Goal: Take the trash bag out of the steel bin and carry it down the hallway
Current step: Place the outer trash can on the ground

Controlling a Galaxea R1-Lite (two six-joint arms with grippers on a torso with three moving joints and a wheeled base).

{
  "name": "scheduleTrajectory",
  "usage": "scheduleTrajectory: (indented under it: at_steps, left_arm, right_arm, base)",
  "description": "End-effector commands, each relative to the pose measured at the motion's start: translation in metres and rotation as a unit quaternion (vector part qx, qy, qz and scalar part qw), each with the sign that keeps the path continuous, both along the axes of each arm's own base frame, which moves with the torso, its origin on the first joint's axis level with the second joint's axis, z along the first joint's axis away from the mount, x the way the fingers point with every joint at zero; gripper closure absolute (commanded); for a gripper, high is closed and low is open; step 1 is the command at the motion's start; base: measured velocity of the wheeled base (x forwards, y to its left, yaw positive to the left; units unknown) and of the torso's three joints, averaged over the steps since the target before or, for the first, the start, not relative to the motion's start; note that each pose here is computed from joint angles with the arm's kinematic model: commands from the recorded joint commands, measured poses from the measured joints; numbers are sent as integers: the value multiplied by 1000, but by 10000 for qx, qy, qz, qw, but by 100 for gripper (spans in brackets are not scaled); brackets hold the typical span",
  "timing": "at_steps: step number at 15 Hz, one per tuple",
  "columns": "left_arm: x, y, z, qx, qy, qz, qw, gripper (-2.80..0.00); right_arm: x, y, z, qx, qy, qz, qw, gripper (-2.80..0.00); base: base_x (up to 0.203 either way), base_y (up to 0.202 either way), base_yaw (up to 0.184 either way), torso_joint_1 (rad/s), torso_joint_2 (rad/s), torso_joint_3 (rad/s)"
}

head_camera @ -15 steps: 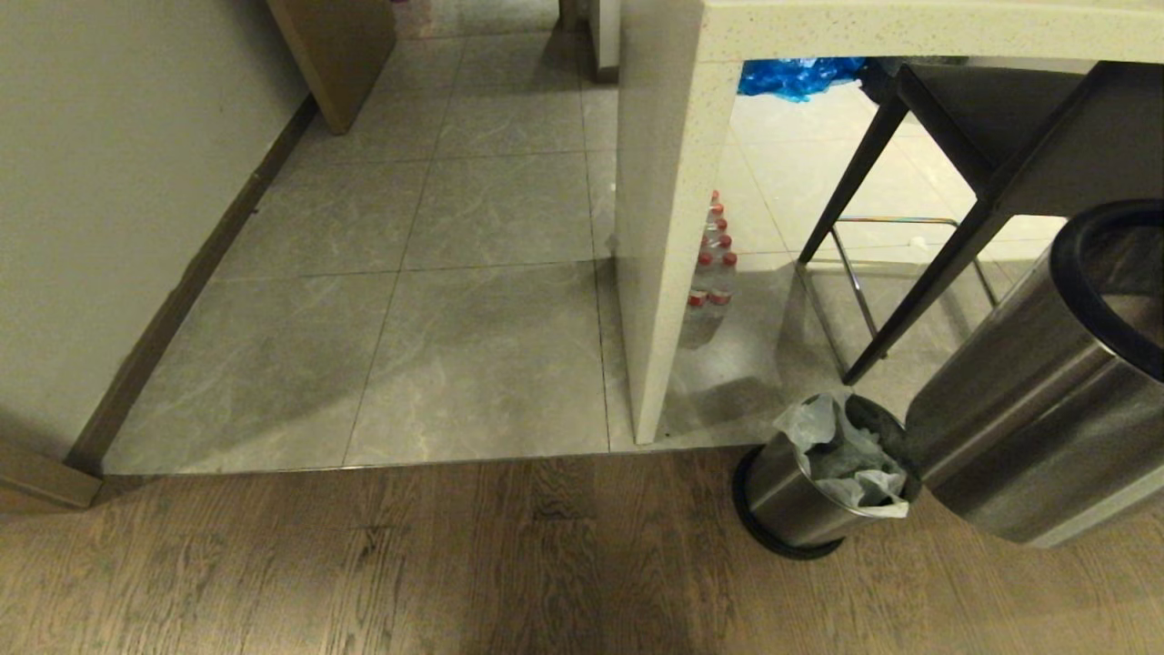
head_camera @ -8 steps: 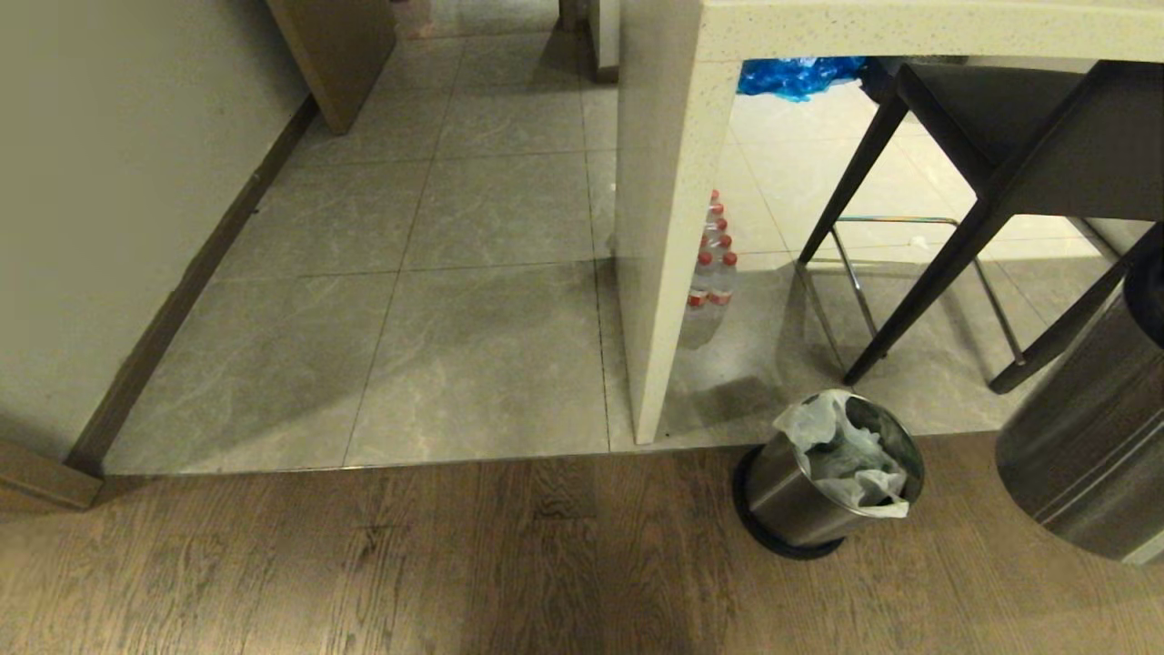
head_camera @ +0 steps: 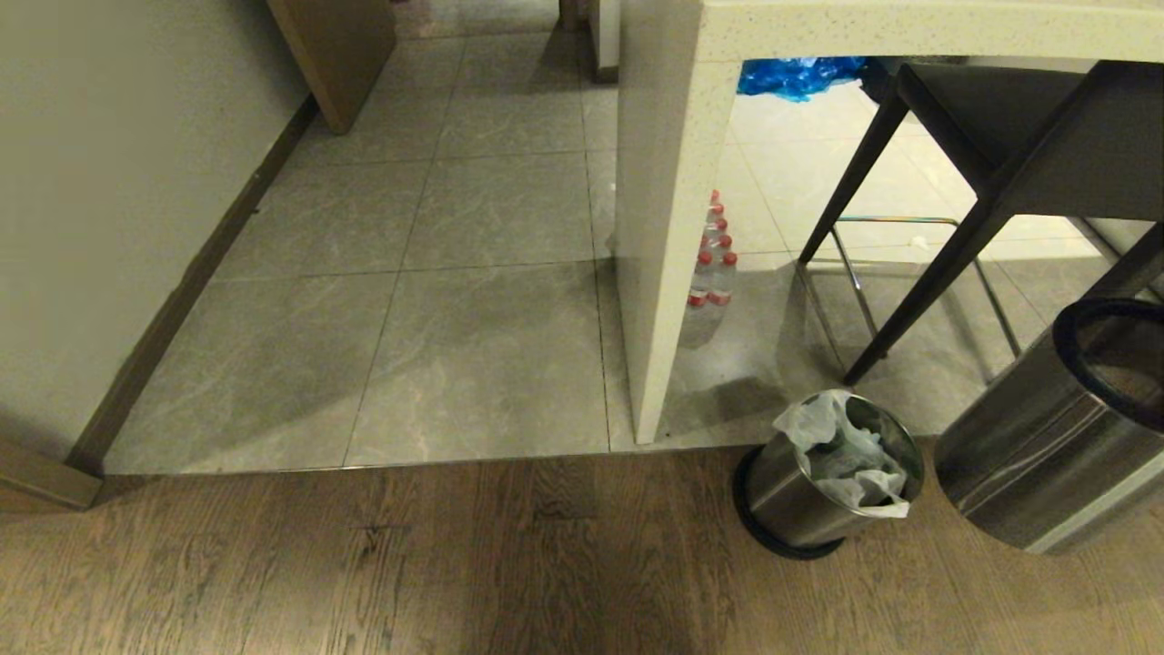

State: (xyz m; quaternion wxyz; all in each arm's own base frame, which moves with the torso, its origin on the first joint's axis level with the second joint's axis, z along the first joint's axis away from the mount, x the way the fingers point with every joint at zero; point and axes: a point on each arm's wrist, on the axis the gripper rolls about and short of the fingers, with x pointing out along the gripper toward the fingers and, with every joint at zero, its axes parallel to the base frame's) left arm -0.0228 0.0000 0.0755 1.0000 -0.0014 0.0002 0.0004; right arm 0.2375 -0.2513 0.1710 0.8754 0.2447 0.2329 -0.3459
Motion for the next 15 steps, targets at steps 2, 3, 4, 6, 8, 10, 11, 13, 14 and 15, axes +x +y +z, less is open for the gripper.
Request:
scheduleTrajectory:
  at_steps: [2,3,4,6,8,10,11,13,14,15]
  left_arm:
    - [0,0,0,-2,-2,3,10000,0]
    - [0,0,0,-2,-2,3,10000,0]
    - [0,0,0,-2,-2,3,10000,0]
    - [0,0,0,-2,-2,3,10000,0]
    - [0,0,0,-2,-2,3,10000,0]
    - [0,0,0,-2,-2,3,10000,0]
    - [0,0,0,-2,-2,3,10000,0]
    - [0,0,0,-2,-2,3,10000,0]
    - [0,0,0,-2,-2,3,10000,0]
    - [0,0,0,-2,-2,3,10000,0]
  right_arm:
    - [24,-21,-70,583,374,160,9975,0]
    - [32,-29,-88,600,369,188,9973,0]
    - [40,-36,-107,605,378,203,9972,0]
    - [52,-47,-134,571,339,224,9975,0]
    - [62,-55,-155,523,291,243,9979,0]
    - [68,-63,-170,432,250,232,9985,0]
    - [71,-66,-178,327,216,220,9990,0]
    - [77,-71,-194,199,166,213,9994,0]
    - [78,-73,-203,111,198,200,9995,0]
    - [79,-75,-212,37,268,161,9995,0]
  base:
    - [0,0,0,0,0,0]
    - [0,0,0,0,0,0]
    - [0,0,0,0,0,0]
    - [0,0,0,0,0,0]
    - [0,0,0,0,0,0]
    - [0,0,0,0,0,0]
    - [0,0,0,0,0,0]
    - [0,0,0,0,0,0]
    - [0,0,0,0,0,0]
    - [0,0,0,0,0,0]
